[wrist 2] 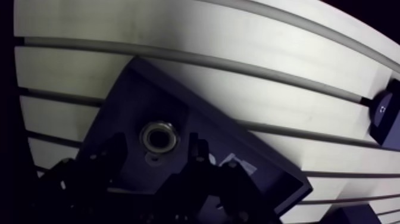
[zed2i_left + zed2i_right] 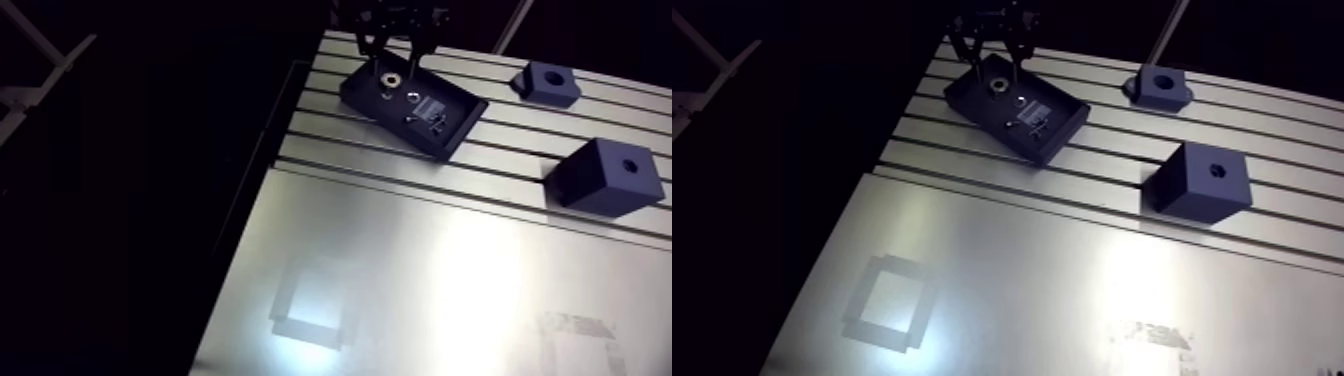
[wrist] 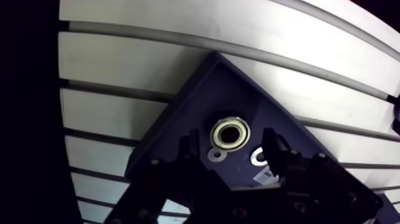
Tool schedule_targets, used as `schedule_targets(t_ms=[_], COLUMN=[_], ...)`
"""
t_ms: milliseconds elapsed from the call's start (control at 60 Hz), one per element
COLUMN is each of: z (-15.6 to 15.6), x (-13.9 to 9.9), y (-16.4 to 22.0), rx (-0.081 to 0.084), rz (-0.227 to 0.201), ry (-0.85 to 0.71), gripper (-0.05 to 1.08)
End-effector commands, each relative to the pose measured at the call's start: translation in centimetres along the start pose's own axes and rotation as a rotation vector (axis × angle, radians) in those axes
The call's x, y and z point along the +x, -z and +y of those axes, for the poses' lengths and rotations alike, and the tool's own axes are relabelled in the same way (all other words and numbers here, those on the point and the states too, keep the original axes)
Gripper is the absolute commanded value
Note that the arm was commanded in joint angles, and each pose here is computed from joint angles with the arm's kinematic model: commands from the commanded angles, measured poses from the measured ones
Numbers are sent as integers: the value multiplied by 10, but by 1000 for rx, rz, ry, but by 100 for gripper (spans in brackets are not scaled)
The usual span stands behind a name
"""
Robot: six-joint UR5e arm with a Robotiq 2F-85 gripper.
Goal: Pick up the bearing and press it into the housing until flush.
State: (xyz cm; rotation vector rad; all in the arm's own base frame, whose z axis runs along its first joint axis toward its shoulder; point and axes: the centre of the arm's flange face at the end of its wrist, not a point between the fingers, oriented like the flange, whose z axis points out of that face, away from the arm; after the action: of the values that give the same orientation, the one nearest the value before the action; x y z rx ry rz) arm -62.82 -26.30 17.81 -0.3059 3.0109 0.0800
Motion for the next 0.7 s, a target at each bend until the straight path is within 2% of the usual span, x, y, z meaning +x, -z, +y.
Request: schedule_targets(t_ms=[17, 383, 700], z=[0, 0, -5], x=[0, 1, 1], y=[-1, -10, -11], rx=[1, 0, -1], rz=[0, -12, -13], ry=[0, 1, 5], gripper=[36, 37, 43])
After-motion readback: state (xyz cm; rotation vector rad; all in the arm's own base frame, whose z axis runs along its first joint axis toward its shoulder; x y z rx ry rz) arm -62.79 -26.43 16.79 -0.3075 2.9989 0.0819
